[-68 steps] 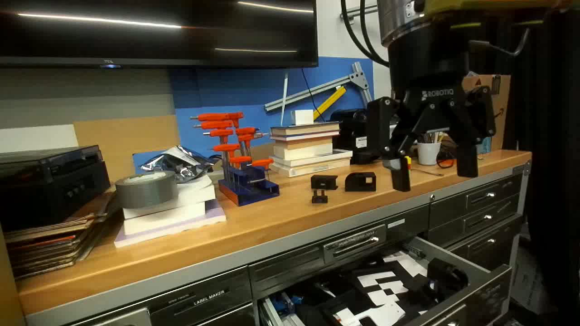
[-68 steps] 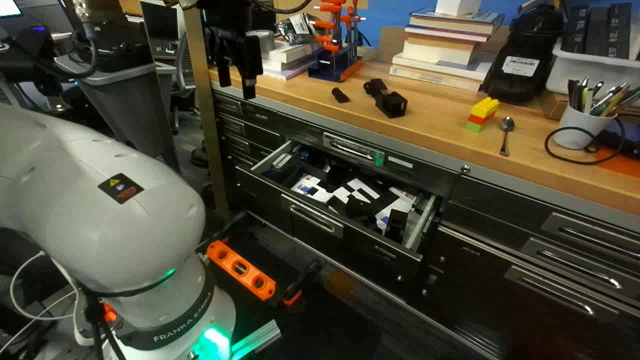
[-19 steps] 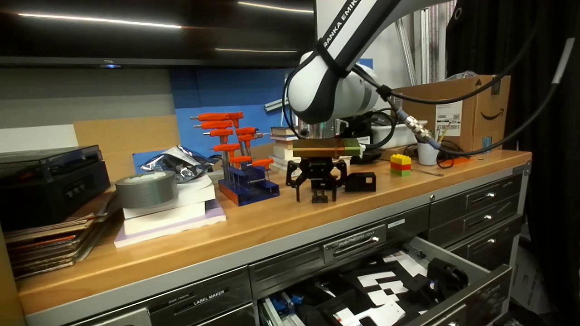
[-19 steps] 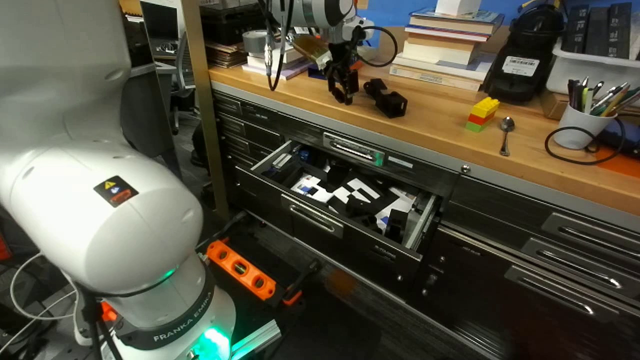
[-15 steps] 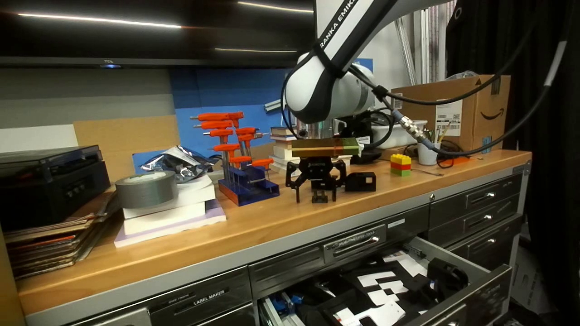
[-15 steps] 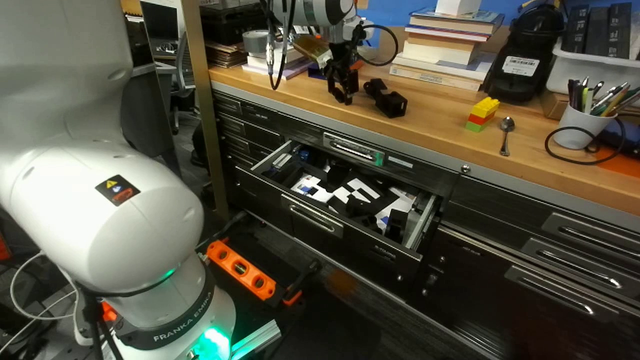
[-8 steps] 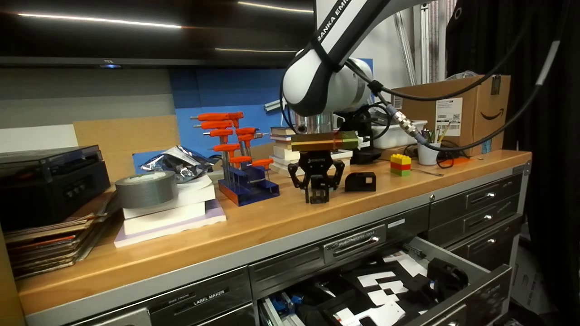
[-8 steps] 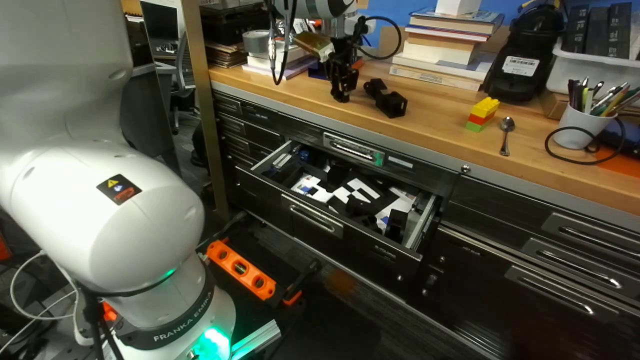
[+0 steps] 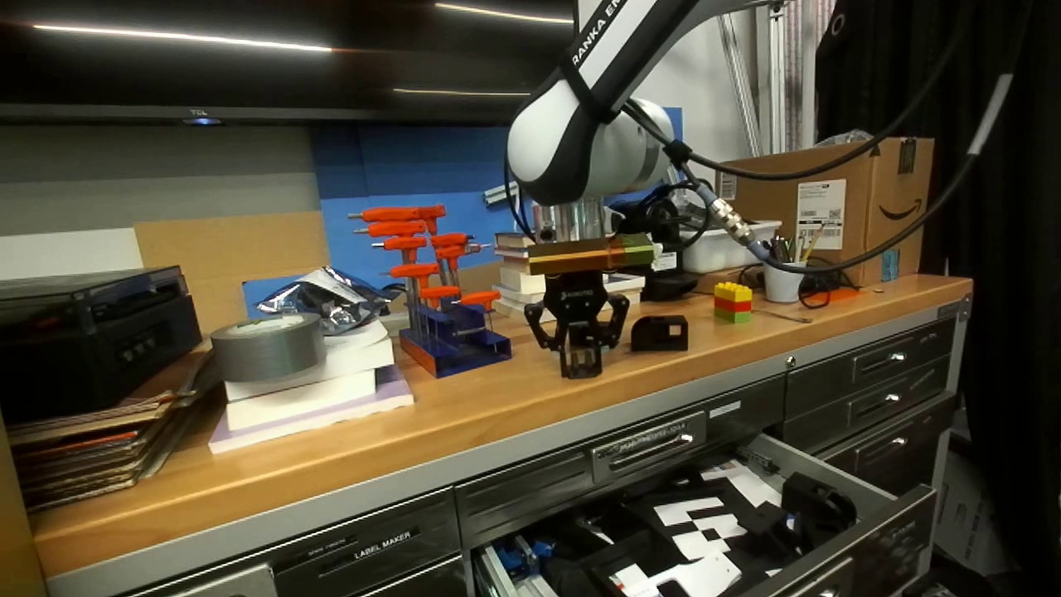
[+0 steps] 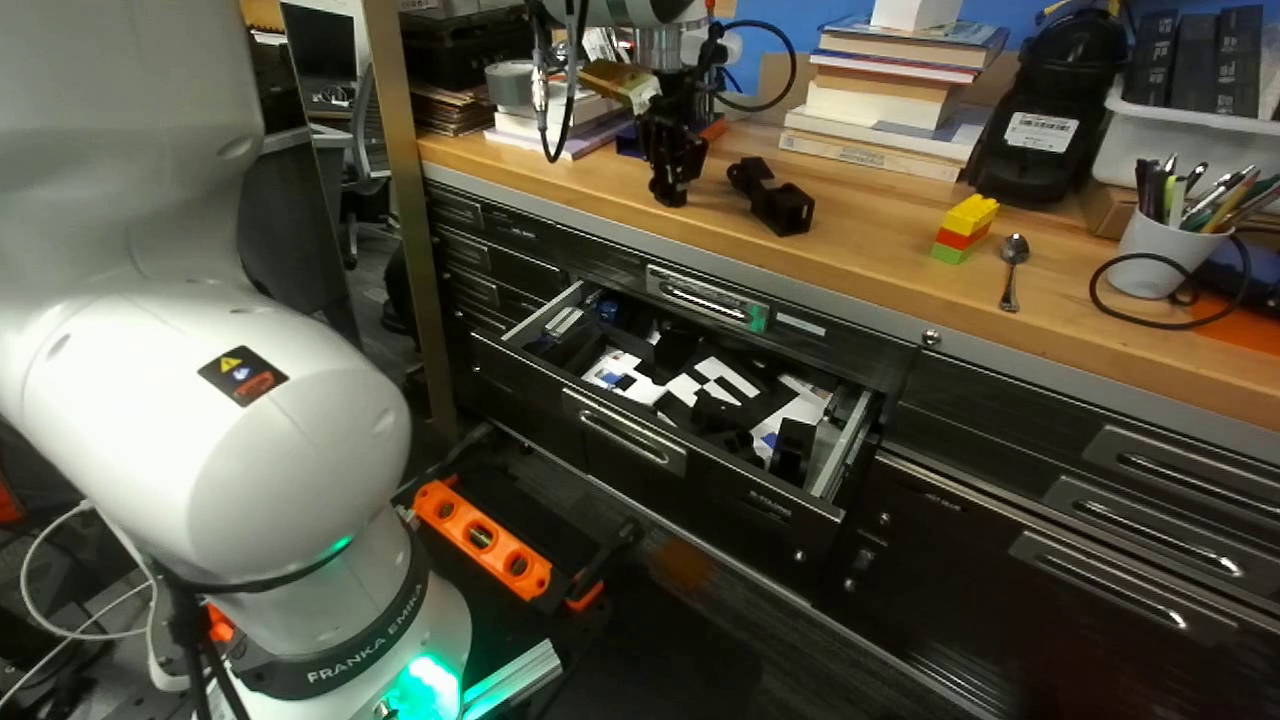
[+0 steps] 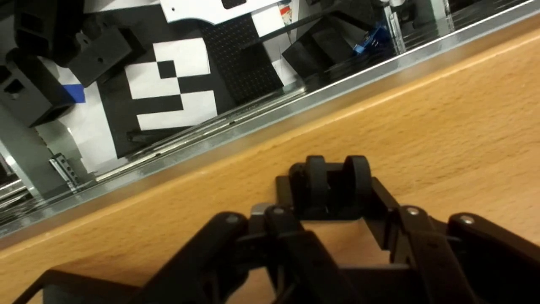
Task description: Put the blue objects into the drawer then close the drawer.
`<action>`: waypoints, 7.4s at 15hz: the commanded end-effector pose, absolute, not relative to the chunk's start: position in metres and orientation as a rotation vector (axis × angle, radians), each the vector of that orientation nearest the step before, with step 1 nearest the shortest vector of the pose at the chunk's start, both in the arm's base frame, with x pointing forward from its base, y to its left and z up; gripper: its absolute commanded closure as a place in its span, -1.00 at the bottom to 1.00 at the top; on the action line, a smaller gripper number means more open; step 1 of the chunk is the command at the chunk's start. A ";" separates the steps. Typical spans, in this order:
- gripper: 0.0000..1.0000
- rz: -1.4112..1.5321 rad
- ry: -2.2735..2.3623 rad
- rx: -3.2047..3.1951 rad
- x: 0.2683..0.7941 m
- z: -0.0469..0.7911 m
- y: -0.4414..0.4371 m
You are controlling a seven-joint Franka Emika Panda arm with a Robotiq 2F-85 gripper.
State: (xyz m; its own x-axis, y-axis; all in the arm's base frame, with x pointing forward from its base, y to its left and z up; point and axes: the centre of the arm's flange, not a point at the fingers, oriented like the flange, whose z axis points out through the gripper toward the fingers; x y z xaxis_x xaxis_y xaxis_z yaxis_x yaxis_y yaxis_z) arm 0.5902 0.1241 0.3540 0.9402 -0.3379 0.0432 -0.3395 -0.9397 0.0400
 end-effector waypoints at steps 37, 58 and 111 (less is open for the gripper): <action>0.61 0.148 -0.837 3.065 0.451 0.156 0.095; -1.00 0.099 -0.615 3.096 0.454 0.336 0.060; -1.00 0.243 1.476 2.697 0.638 0.344 -0.077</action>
